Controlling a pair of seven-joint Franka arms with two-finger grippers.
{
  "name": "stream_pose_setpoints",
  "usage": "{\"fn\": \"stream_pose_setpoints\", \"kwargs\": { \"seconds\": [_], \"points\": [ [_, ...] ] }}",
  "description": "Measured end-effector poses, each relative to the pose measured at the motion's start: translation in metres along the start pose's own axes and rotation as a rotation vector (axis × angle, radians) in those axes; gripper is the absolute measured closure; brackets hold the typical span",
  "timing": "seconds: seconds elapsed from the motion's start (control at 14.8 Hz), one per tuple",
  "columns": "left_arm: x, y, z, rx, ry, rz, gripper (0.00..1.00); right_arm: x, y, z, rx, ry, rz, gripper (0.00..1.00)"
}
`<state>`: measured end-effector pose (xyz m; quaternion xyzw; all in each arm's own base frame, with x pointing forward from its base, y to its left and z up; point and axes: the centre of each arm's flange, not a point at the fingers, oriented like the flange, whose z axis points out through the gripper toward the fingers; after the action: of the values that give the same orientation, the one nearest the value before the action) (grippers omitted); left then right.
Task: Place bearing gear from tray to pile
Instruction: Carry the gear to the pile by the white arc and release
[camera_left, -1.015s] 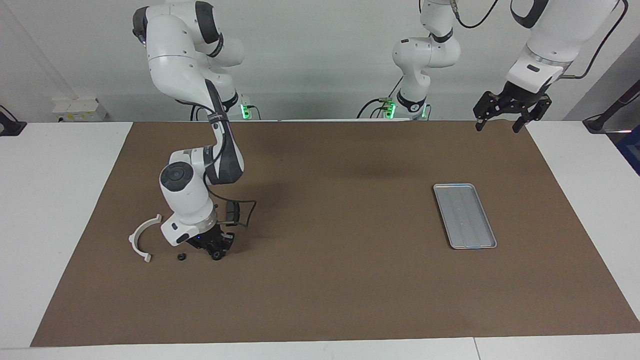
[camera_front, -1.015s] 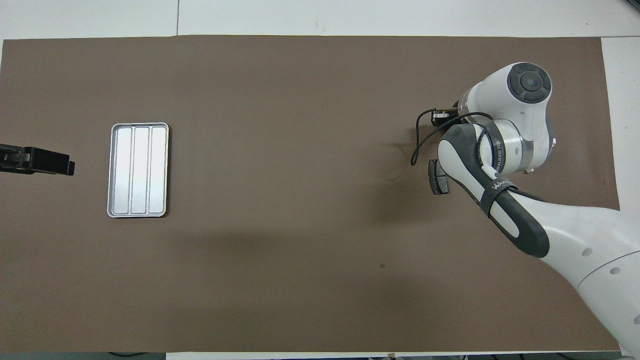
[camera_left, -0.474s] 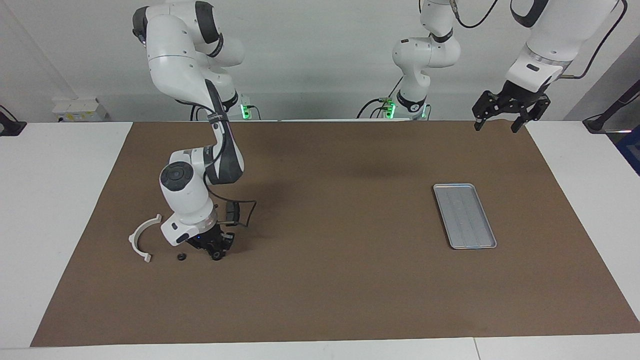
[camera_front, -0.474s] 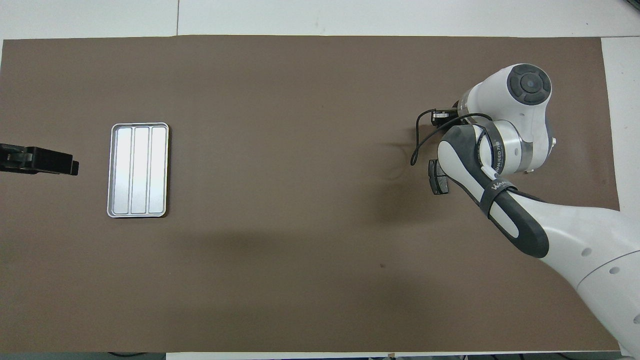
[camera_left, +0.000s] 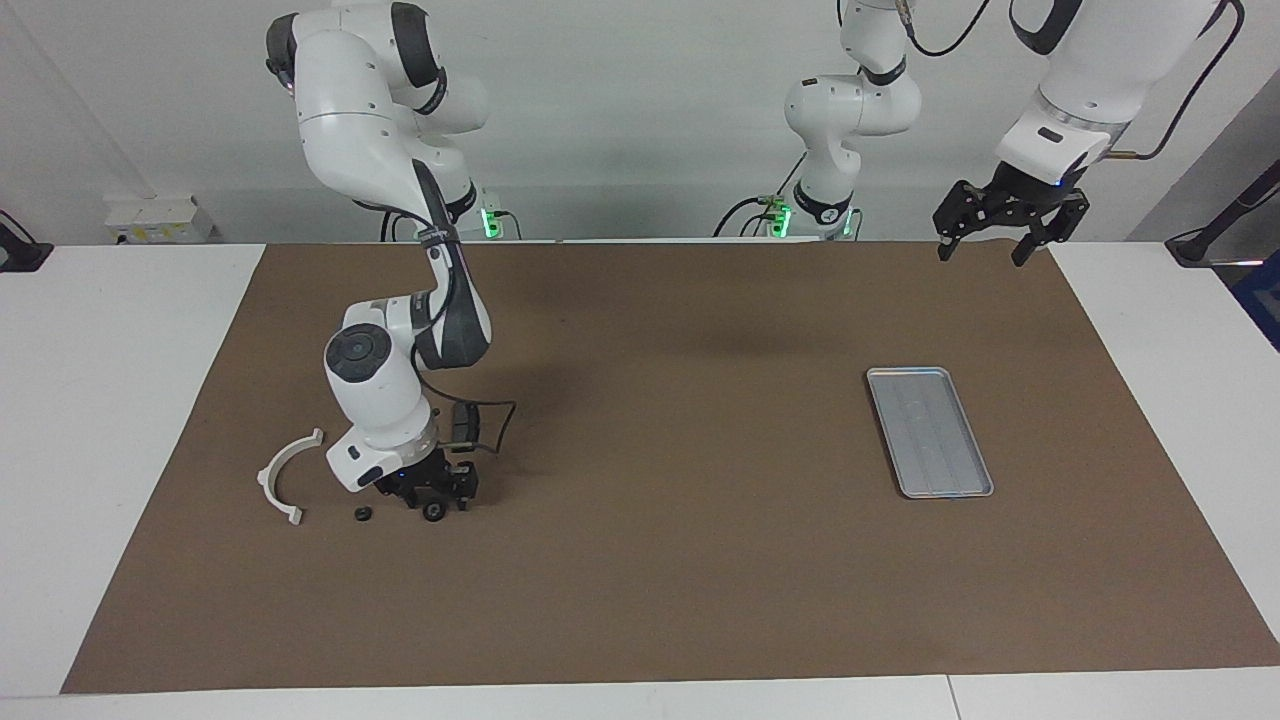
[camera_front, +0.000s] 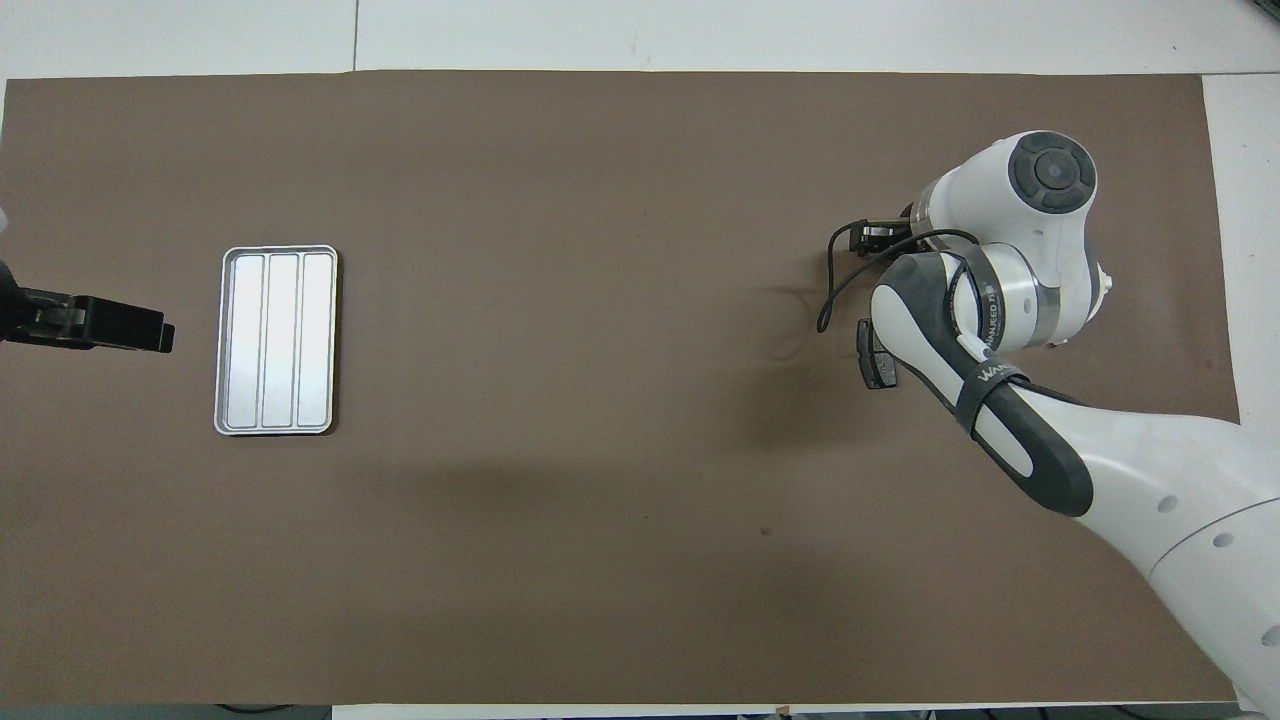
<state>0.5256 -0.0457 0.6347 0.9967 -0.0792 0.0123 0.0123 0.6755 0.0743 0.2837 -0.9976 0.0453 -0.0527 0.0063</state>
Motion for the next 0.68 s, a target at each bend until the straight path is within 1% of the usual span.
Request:
{"fn": "stream_pose_setpoints", "kwargs": {
  "seconds": [0.07, 0.14, 0.41, 0.68],
  "points": [
    [0.0, 0.0, 0.0, 0.0, 0.0, 0.0, 0.0, 0.0, 0.0, 0.0, 0.0, 0.0, 0.0, 0.01],
    [0.0, 0.0, 0.0, 0.0, 0.0, 0.0, 0.0, 0.0, 0.0, 0.0, 0.0, 0.0, 0.0, 0.0],
    [0.0, 0.0, 0.0, 0.0, -0.001, 0.001, 0.0, 0.002, 0.001, -0.006, 0.001, 0.01, 0.002, 0.0],
    [0.0, 0.0, 0.0, 0.0, -0.002, -0.001, 0.0, 0.003, 0.006, -0.025, -0.005, 0.011, 0.008, 0.0]
  ]
}}
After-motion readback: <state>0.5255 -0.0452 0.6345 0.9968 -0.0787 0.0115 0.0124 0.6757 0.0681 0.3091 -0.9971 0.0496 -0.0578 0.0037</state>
